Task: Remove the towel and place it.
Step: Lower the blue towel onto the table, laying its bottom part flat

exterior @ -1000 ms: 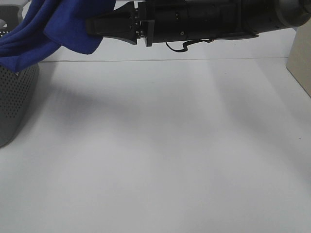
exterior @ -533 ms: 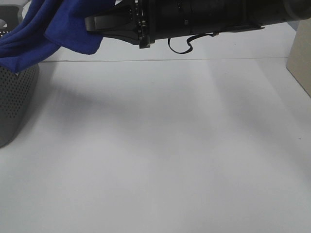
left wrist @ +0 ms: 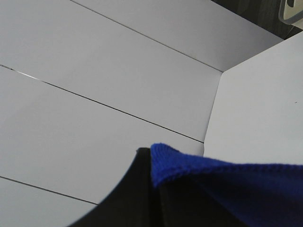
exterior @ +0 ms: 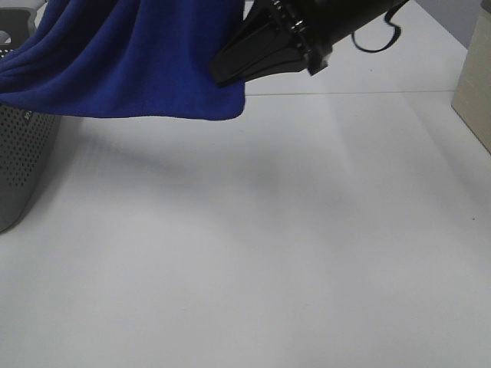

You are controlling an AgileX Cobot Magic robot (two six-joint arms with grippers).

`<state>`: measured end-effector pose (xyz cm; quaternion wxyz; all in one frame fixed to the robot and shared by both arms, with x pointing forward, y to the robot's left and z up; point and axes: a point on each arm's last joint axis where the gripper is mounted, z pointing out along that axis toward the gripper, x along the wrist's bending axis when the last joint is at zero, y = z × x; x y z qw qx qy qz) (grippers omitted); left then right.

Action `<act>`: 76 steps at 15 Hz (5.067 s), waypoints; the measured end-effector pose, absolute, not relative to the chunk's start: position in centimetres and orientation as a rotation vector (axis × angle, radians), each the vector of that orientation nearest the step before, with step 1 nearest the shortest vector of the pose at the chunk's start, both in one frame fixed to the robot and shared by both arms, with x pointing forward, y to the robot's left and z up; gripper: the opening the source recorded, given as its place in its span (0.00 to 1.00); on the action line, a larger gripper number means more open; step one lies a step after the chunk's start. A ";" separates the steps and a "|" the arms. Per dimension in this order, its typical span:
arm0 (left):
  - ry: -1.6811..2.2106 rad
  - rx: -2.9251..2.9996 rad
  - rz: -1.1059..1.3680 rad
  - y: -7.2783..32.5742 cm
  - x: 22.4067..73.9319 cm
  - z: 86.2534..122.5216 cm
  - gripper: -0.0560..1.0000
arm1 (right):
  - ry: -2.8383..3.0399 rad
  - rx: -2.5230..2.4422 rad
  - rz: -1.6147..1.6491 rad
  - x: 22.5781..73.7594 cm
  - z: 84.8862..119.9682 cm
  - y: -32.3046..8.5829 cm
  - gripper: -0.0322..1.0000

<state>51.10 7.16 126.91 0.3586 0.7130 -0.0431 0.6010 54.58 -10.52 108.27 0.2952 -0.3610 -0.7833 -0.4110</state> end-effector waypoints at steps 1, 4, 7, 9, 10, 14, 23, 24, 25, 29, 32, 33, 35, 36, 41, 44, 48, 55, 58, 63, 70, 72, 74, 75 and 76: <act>-0.110 1.842 1.550 7.2 51.1 126.9 0.05 | -2.094 -1.018 -1.084 54.5 109.0 -11.5 0.05; -0.098 1.857 1.540 7.2 51.1 126.8 0.05 | -2.211 -1.181 -0.990 53.8 110.5 -14.2 0.09; -0.050 1.848 1.504 7.2 51.1 126.7 0.05 | -2.304 -1.299 -0.908 52.6 111.7 -15.5 0.11; 0.014 1.826 1.458 7.2 51.1 126.8 0.05 | -2.370 -1.345 -0.897 51.6 112.9 -16.4 0.12; 0.039 1.801 1.439 7.2 51.1 126.9 0.05 | -2.410 -1.354 -0.904 51.3 113.7 -16.7 0.12; 0.088 1.617 1.426 7.8 51.6 128.2 0.05 | -2.667 -1.385 -1.034 51.0 119.3 -18.1 0.12; 0.182 1.417 1.393 9.5 53.4 129.1 0.05 | -2.988 -1.348 -1.547 52.2 126.2 -19.1 0.05; 0.177 1.418 1.389 9.2 53.8 128.7 0.05 | -3.018 -1.327 -1.610 52.4 126.6 -19.1 0.05; 0.168 1.412 1.384 8.8 54.2 128.3 0.05 | -3.055 -1.298 -1.670 52.7 126.9 -19.1 0.05; 0.147 1.359 1.392 8.5 55.7 127.4 0.05 | -3.170 -1.256 -1.843 53.4 128.0 -19.4 0.05; 0.221 1.271 1.391 10.1 57.9 126.9 0.05 | -3.184 -1.311 -2.066 54.7 128.9 -19.5 0.05; 0.251 1.236 1.387 10.6 58.6 126.9 0.05 | -3.166 -1.335 -2.146 55.7 128.8 -19.4 0.05; 0.299 1.164 1.384 11.4 60.5 126.6 0.05 | -3.128 -1.387 -2.300 58.0 128.2 -19.1 0.05; 0.313 1.128 1.392 11.7 61.4 126.6 0.05 | -3.103 -1.414 -2.378 59.1 127.9 -18.9 0.05; 0.325 1.028 1.464 13.0 65.7 126.7 0.05 | -2.971 -1.526 -2.703 63.5 125.8 -18.4 0.05; 0.324 1.033 1.465 12.7 66.4 126.2 0.05 | -2.945 -1.553 -2.718 64.4 125.0 -18.2 0.05; 0.311 1.046 1.497 12.8 67.4 125.2 0.05 | -2.870 -1.584 -2.866 65.0 125.0 -18.3 0.05; 0.323 1.000 1.553 14.0 72.6 121.5 0.05 | -2.773 -1.608 -2.965 70.1 123.2 -17.0 0.05; 0.311 0.939 1.595 14.5 74.6 121.5 0.05 | -2.733 -1.587 -3.040 71.7 123.0 -16.5 0.05; 0.337 0.896 1.622 16.4 75.8 121.7 0.05 | -2.656 -1.602 -3.107 73.4 122.4 -16.5 0.05; 0.562 1.183 1.497 16.2 77.2 119.5 0.05 | -2.873 -1.581 -2.644 74.1 119.7 -15.6 0.05; 0.736 1.422 1.405 15.9 76.6 119.1 0.05 | -2.967 -1.534 -2.376 73.4 119.1 -15.3 0.05; 0.876 1.619 1.296 16.0 75.0 119.4 0.05 | -2.998 -1.499 -2.161 72.2 119.3 -15.2 0.05; 0.917 1.704 1.237 16.0 74.1 119.7 0.05 | -3.010 -1.481 -2.032 71.3 119.5 -15.2 0.05; 0.950 1.784 1.177 16.2 73.2 120.0 0.05 | -3.009 -1.471 -1.912 70.3 119.7 -15.3 0.05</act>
